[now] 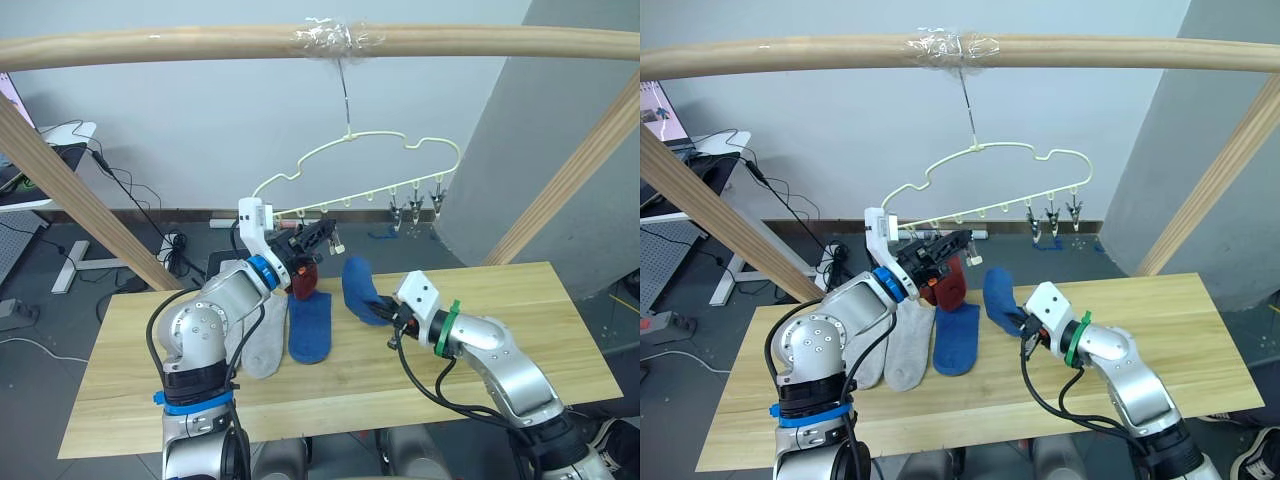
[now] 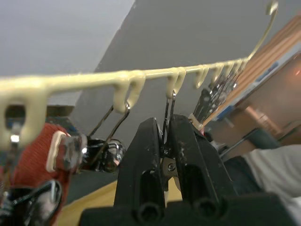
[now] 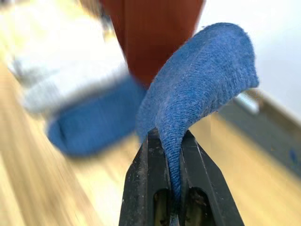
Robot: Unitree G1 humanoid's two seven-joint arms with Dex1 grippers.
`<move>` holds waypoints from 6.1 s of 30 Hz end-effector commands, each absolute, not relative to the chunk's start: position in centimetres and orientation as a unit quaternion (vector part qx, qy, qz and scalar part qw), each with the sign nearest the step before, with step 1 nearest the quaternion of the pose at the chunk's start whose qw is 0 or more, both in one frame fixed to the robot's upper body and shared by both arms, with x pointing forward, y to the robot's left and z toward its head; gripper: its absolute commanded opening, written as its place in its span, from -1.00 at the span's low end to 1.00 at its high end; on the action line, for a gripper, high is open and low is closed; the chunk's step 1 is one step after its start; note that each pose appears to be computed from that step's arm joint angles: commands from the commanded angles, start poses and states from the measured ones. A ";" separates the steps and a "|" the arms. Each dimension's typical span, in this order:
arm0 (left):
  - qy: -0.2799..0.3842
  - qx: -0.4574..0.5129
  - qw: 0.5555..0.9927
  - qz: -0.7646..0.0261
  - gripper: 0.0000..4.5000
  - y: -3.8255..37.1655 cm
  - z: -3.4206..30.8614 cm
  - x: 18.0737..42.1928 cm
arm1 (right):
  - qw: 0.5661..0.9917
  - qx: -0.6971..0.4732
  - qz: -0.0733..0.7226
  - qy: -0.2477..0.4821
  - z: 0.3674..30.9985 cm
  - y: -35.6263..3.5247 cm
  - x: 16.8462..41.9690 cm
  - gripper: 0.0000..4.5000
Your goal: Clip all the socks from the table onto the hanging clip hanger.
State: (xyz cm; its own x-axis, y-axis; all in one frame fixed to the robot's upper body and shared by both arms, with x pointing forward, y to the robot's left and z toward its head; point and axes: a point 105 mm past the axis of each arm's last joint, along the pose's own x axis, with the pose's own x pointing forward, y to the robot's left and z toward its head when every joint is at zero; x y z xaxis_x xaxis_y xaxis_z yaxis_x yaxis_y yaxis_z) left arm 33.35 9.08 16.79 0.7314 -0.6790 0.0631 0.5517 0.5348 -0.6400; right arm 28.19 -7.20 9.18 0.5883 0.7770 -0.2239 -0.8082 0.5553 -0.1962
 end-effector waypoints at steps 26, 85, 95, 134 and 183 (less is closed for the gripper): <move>0.112 -0.409 0.823 -0.379 -0.99 8.9 18.2 32.5 | 0.871 0.043 0.490 0.001 14.4 -4.6 25.8 -1.00; 0.000 -0.005 0.922 -0.388 1.00 13.2 16.2 27.8 | 0.958 -0.073 0.272 -0.055 16.0 -9.1 32.7 0.42; -0.085 0.001 0.913 -0.400 1.00 12.2 18.5 27.4 | 0.964 -0.053 0.247 -0.085 17.6 -7.8 34.1 0.06; -0.094 -0.031 0.908 -0.406 1.00 10.0 18.8 26.5 | 0.970 0.014 0.217 -0.113 20.2 -5.6 37.7 0.06; -0.093 -0.033 0.903 -0.417 1.00 9.5 18.7 26.0 | 0.969 0.037 0.211 -0.121 20.8 -5.8 38.2 -0.65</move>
State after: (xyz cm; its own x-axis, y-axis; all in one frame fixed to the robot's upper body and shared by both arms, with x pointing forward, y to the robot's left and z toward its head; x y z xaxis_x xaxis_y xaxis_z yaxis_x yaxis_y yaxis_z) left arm 26.61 10.00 17.61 0.6600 -0.7346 0.1571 0.7455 0.6663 -0.0161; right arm 38.40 -5.87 18.88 0.8987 0.4016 0.1763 -0.4111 0.9114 0.0194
